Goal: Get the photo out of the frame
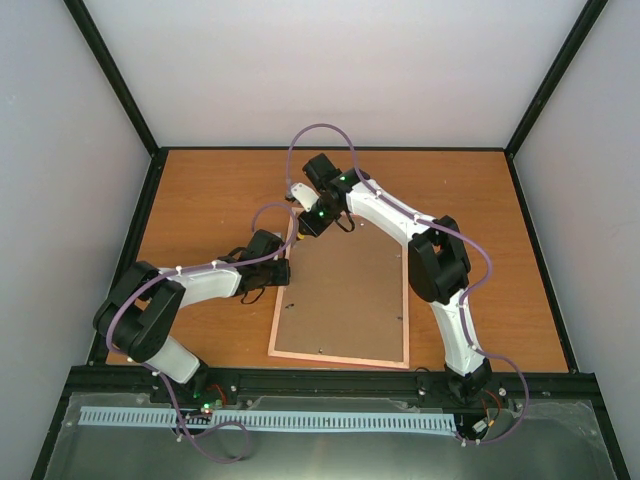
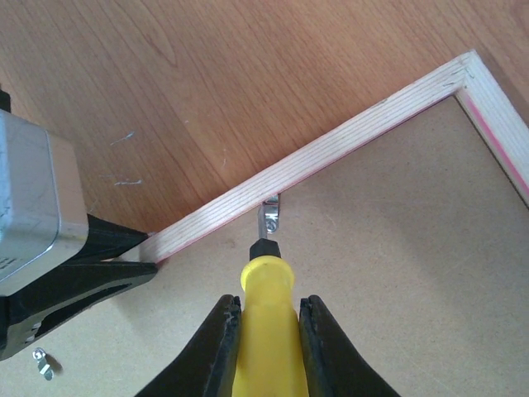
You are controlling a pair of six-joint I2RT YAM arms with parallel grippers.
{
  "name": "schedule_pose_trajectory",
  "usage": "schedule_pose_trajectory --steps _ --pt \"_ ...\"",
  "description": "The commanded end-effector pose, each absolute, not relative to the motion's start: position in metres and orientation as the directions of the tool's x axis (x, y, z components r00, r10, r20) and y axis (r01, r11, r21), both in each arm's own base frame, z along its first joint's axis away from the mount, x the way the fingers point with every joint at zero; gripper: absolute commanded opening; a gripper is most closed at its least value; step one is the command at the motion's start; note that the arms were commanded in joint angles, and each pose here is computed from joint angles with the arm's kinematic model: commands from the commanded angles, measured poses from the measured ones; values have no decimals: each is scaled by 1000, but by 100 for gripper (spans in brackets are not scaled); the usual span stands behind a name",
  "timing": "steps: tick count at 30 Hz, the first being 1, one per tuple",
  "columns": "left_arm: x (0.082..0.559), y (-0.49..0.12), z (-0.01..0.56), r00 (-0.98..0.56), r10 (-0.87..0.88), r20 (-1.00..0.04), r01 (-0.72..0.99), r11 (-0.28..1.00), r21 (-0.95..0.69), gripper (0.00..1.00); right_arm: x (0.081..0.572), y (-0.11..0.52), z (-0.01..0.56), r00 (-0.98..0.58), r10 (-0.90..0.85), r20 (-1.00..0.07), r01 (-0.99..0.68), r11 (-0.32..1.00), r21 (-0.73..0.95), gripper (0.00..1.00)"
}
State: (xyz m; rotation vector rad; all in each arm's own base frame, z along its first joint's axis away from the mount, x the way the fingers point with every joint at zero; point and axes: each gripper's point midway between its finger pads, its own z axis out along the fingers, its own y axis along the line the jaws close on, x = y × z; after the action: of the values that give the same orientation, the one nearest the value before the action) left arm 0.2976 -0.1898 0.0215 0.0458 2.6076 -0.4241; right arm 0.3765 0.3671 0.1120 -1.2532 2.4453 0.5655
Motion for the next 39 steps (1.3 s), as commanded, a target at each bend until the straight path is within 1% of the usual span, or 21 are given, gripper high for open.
schedule_pose_trajectory --steps 1,3,7,11,17,20,26,27,34,35,36,39 --pt "258 -167 -22 -947 -7 -321 63 976 -208 1 392 341 103 -579 -704 -412 -788 613 60 3" --pt "258 -167 -23 -948 -10 -319 59 977 -206 1 396 335 107 -584 -699 -412 -775 632 26 3" --pt "258 -166 -23 -948 -12 -319 57 977 -206 1 399 329 127 -580 -680 -449 -757 654 -12 3" --pt "259 -167 -23 -948 -12 -319 56 977 -204 1 388 333 152 -562 -666 -492 -775 631 32 3" --pt "262 -168 -19 -944 -16 -328 55 978 -203 1 358 326 174 -521 -675 -522 -817 571 77 3" --pt "266 -171 -14 -943 -19 -333 55 976 -211 1 345 309 179 -511 -673 -535 -823 564 76 3" --pt "271 -177 -7 -942 -34 -334 49 970 -236 1 324 252 188 -524 -626 -577 -811 573 115 3" --pt "272 -178 -7 -942 -41 -332 42 970 -239 1 317 245 189 -514 -625 -588 -820 559 123 3" --pt "276 -178 -6 -946 -64 -317 11 973 -230 1 262 212 195 -386 -670 -634 -883 467 44 3" --pt "277 -178 -4 -945 -64 -320 10 974 -226 2 253 209 195 -375 -672 -638 -890 455 45 3" --pt "279 -178 -1 -943 -65 -326 10 975 -222 5 245 206 193 -371 -675 -638 -894 446 48 3" --pt "287 -178 11 -934 -60 -353 16 978 -209 16 221 202 186 -356 -684 -636 -912 402 79 3"
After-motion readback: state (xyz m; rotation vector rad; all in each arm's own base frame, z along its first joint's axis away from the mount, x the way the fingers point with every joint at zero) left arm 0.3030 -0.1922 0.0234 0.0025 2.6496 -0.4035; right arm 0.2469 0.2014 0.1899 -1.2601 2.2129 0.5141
